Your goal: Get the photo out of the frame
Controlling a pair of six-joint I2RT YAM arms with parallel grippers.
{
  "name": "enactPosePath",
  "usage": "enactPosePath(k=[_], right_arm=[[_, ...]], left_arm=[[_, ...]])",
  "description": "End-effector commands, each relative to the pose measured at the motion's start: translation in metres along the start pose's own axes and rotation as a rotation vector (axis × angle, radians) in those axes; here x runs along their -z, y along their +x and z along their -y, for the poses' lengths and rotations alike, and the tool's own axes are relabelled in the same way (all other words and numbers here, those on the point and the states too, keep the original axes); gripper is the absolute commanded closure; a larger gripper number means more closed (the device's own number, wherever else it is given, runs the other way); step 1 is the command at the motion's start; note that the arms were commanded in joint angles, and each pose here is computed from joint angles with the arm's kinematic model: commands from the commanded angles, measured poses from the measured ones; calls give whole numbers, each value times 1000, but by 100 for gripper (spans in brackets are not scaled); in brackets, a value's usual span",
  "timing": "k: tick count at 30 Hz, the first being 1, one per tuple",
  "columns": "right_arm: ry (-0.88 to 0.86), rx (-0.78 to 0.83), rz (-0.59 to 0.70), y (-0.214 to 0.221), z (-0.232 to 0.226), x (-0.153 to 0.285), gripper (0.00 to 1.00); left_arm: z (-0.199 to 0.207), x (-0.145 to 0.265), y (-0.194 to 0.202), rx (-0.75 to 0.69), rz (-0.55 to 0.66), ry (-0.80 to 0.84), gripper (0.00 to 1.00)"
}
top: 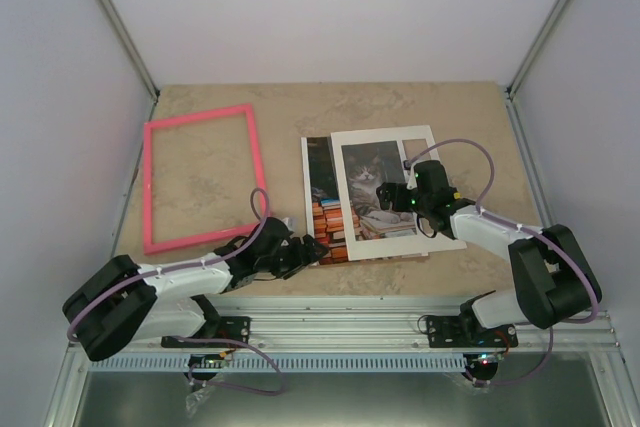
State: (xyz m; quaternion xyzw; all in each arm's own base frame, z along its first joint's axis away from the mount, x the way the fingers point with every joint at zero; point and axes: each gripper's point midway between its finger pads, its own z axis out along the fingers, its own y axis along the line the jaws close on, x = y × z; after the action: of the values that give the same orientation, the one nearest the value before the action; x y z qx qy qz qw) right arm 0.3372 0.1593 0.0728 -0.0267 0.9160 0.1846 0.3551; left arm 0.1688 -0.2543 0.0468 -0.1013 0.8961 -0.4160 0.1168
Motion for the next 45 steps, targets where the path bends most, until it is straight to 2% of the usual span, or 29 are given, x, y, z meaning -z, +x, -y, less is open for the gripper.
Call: enactPosePath(k=[1,45], right_arm=[[-8,5,5,-1,0,-3,2],[-8,5,6,-1,-1,-2,2]], left_arm=[[0,1,2,4,1,5,19],[7,2,6,2,-15,34,21]])
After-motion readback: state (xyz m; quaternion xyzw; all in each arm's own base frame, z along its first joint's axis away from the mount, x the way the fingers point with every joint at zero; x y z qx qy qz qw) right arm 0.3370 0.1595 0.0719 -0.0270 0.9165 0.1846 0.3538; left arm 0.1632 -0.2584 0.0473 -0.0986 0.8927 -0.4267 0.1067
